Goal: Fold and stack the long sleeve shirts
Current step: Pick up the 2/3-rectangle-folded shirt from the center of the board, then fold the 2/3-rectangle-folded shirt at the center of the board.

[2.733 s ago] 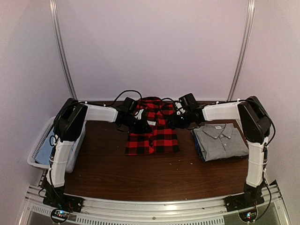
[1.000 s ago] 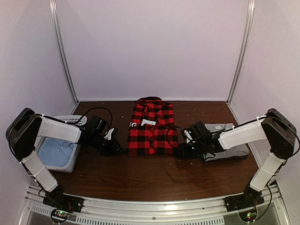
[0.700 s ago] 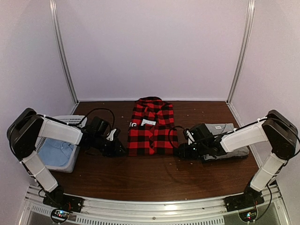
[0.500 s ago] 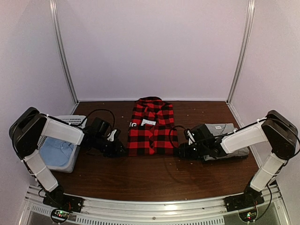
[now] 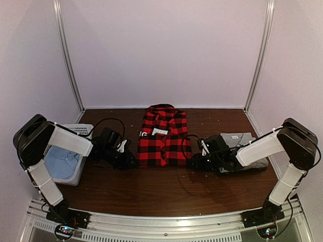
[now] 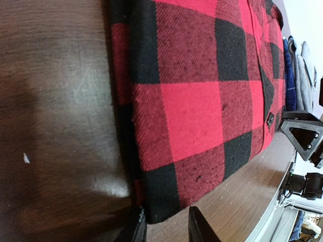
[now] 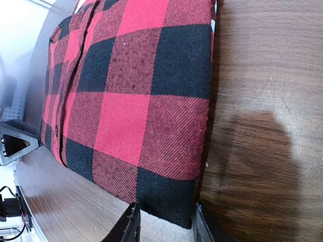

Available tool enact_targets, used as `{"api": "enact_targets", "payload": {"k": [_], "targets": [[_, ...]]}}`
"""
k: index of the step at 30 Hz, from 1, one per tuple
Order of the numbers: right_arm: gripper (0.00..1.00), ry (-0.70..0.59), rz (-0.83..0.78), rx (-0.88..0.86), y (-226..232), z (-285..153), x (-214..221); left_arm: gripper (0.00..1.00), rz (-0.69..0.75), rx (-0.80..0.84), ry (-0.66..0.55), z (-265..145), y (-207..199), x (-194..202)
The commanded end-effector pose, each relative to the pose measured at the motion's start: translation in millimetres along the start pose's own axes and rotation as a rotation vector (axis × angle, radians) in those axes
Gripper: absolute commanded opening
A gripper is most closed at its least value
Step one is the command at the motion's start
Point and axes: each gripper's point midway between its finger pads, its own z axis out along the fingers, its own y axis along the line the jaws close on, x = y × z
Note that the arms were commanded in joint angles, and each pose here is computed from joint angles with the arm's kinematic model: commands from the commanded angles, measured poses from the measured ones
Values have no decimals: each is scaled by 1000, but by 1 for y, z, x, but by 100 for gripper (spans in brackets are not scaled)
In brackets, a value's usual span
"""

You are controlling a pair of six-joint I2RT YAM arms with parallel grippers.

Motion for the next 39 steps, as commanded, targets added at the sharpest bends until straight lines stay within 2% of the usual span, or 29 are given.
{"api": "enact_targets", "payload": {"k": [1, 4, 7, 10, 12, 18, 27, 34, 39], "targets": [[35, 24, 19, 13, -9, 5, 9, 29, -12, -43, 15, 11, 10, 4], [32, 21, 17, 12, -9, 5, 8, 26, -11, -45, 14, 12, 9, 3], [24, 17, 13, 10, -8, 5, 6, 17, -13, -42, 13, 12, 8, 3], [7, 13, 6, 6, -5, 3, 4, 7, -11, -33, 12, 11, 5, 2], [0, 7, 0, 1, -3, 1, 2, 0, -7, -26, 11, 9, 2, 1], [0, -9, -3, -14, 0, -14, 4, 0, 19, -28, 10, -3, -8, 8], [0, -20, -27, -31, 14, -53, 33, 0, 24, -61, 51, -33, -15, 58], [0, -28, -45, -63, 32, -91, 67, 0, 51, -61, 18, -69, -36, 93], [0, -57, -76, -91, 57, -117, 70, 0, 55, -15, -27, -94, -57, 96]]}}
